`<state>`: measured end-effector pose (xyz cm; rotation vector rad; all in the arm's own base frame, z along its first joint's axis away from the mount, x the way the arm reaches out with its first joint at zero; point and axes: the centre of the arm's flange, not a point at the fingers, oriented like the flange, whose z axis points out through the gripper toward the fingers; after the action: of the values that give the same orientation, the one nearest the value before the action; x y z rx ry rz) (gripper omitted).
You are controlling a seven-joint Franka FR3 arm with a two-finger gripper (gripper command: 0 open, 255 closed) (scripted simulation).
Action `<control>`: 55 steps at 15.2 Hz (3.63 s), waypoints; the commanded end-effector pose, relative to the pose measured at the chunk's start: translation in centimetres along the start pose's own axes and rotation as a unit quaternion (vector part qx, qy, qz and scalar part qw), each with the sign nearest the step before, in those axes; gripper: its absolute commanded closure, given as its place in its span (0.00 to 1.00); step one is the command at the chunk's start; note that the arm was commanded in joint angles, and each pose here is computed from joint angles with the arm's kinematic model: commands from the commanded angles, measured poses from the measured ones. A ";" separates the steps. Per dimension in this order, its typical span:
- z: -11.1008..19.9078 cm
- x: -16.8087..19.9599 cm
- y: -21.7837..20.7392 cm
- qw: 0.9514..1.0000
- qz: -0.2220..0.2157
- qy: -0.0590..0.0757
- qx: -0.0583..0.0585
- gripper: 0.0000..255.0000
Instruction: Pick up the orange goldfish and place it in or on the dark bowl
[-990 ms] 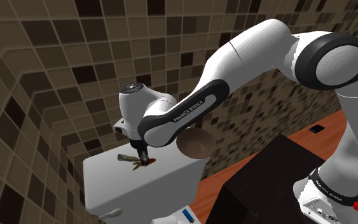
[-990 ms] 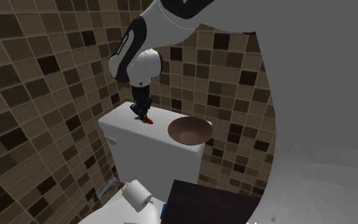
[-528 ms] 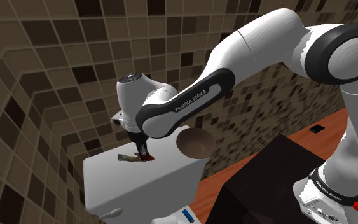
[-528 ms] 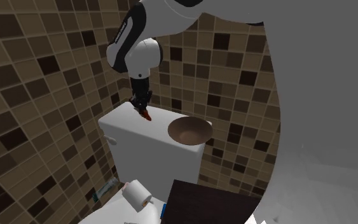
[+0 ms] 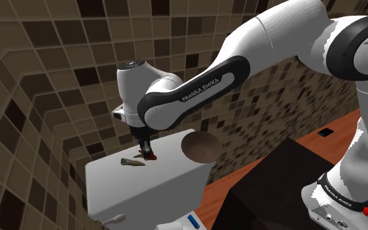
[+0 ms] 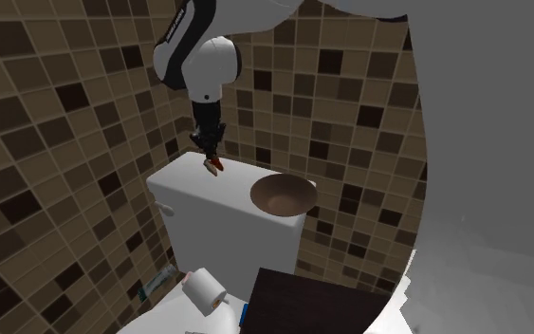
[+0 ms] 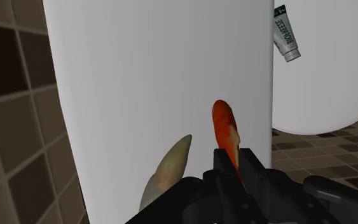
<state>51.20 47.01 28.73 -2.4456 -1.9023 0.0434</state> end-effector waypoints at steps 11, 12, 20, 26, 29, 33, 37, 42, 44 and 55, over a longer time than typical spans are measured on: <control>-4.4 -5.2 -0.2 1.000 0.000 0.000 0.000 1.00; -4.4 -6.6 -0.2 1.000 0.000 0.000 0.000 1.00; -4.8 -17.1 -0.2 1.000 0.000 0.000 0.000 1.00; -5.1 -25.4 -0.1 1.000 0.000 0.000 0.000 1.00; -3.5 -25.4 -0.1 1.000 0.000 0.000 0.000 1.00; -1.4 -25.4 0.0 1.000 0.000 0.000 0.000 1.00; 0.7 -25.4 0.1 1.000 0.000 0.000 0.000 1.00; 2.7 -25.4 0.2 1.000 0.000 0.000 0.000 1.00; 2.7 -25.4 0.2 1.000 0.000 0.000 0.000 1.00; 2.7 -25.4 0.2 1.000 0.000 0.000 0.000 0.00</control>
<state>45.05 22.35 25.94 -2.4455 -1.9022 0.0440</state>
